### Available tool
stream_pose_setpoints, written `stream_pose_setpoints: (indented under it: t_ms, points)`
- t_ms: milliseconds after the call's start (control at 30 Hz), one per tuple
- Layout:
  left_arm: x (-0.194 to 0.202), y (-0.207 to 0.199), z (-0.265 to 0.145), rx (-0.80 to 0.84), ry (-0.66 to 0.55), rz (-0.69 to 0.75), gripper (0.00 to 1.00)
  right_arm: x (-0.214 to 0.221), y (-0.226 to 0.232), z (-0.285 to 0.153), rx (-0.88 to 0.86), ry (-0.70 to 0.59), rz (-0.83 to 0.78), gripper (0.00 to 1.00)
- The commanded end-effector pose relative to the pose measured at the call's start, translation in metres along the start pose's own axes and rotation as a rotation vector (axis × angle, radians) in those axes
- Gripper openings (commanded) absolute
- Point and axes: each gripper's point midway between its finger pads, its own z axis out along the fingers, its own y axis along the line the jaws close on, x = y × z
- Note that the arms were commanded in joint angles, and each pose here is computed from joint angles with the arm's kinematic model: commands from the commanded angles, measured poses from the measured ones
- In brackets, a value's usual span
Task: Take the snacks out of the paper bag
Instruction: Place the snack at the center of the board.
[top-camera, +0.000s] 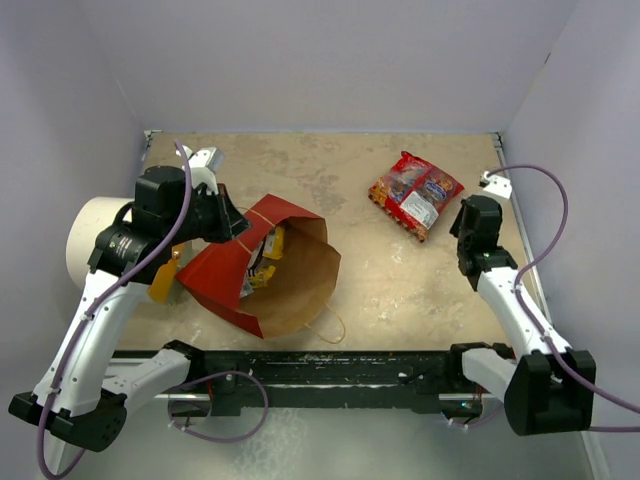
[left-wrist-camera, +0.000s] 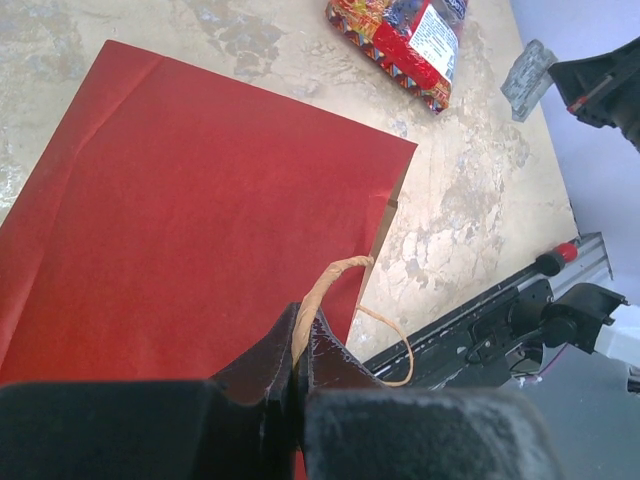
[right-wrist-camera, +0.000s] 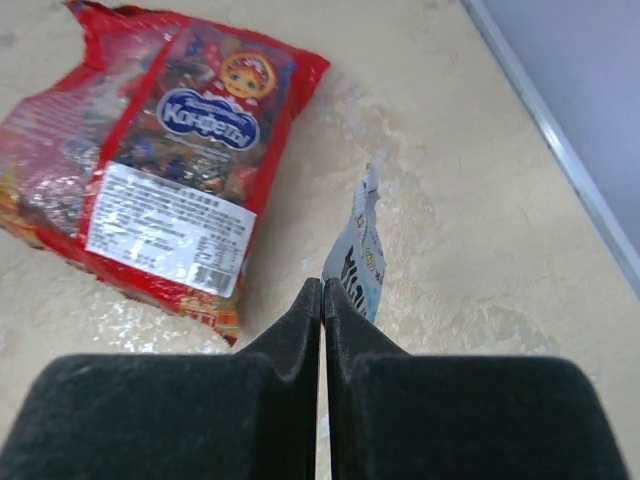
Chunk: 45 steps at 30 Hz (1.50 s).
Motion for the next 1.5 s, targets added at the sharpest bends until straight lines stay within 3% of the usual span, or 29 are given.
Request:
stream_pose_setpoints:
  t_ms: [0,200,500,767,1033,1100,1167,1267,1367,1467]
  points:
    - [-0.017,-0.014,-0.010,0.042,-0.059,0.012,0.00,0.001,0.010,0.022,-0.094,-0.038,0.110,0.00]
    - [-0.020,-0.015,-0.005,0.050,-0.058,0.003,0.00,0.034,0.017,0.042,-0.200,0.050,0.203,0.00]
    - [-0.026,-0.018,0.004,0.065,-0.056,-0.004,0.00,0.003,0.046,0.038,-0.362,-0.036,0.280,0.00]
    - [-0.024,-0.018,0.008,0.071,-0.042,-0.011,0.00,0.051,-0.011,0.059,-0.060,0.098,0.357,0.00]
    - [-0.020,-0.017,0.004,0.068,-0.045,-0.015,0.00,0.078,-0.056,0.047,0.217,0.201,0.397,0.01]
    - [-0.018,-0.017,0.004,0.071,-0.041,-0.016,0.00,0.080,-0.070,0.040,0.304,0.231,0.363,0.13]
    - [-0.015,-0.016,0.004,0.071,-0.035,-0.017,0.00,0.078,-0.085,0.033,0.394,0.247,0.326,0.34]
    - [-0.012,-0.016,0.004,0.073,-0.029,-0.018,0.00,0.059,-0.082,0.032,0.351,0.253,0.246,0.54]
    - [-0.011,-0.016,0.005,0.077,-0.025,-0.019,0.00,0.036,-0.068,0.033,0.234,0.212,0.182,0.62]
    - [-0.012,-0.018,0.005,0.089,-0.035,-0.011,0.00,0.017,-0.021,0.031,-0.009,0.168,0.111,0.65]
